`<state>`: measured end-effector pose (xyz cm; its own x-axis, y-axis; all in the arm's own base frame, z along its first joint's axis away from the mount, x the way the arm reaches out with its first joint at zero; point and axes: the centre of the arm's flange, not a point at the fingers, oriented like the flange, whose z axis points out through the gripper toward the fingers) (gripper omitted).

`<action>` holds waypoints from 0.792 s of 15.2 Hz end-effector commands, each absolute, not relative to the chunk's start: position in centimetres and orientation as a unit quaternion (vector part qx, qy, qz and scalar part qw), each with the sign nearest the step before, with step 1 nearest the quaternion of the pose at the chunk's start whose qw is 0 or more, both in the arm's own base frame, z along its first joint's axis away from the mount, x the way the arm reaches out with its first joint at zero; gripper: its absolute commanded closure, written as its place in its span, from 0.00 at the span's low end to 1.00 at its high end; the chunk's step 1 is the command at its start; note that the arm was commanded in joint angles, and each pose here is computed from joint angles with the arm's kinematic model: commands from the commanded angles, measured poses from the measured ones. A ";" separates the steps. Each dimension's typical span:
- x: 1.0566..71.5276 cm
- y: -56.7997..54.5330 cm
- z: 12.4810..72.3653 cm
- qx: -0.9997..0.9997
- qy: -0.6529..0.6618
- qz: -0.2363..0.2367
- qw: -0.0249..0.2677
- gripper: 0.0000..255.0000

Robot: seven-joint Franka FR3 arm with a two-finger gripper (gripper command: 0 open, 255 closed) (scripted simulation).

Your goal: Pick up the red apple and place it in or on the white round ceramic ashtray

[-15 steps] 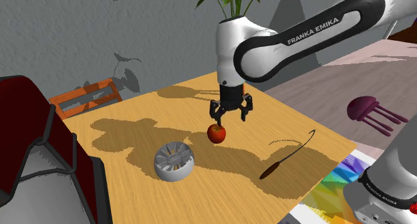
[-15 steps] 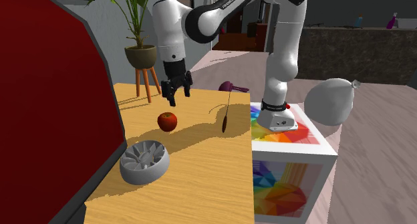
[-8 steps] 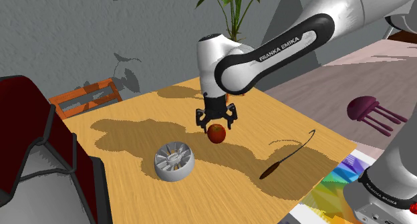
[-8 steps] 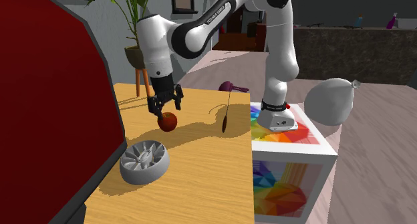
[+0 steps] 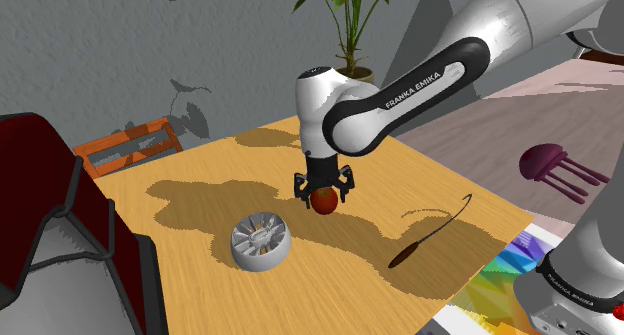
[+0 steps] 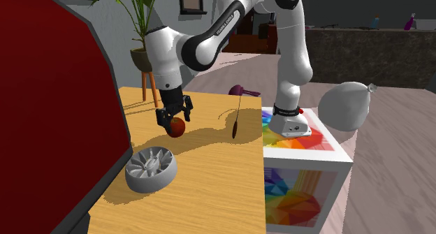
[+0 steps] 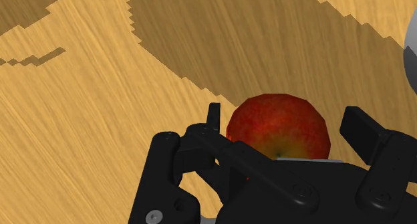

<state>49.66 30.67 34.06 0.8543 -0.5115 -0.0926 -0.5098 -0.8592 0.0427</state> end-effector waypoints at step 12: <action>49.7 30.7 34.1 0.963 -0.265 -0.050 0.008 1.00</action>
<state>49.64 30.72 34.14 0.8548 -0.5108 -0.0918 -0.5092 -0.8596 0.0414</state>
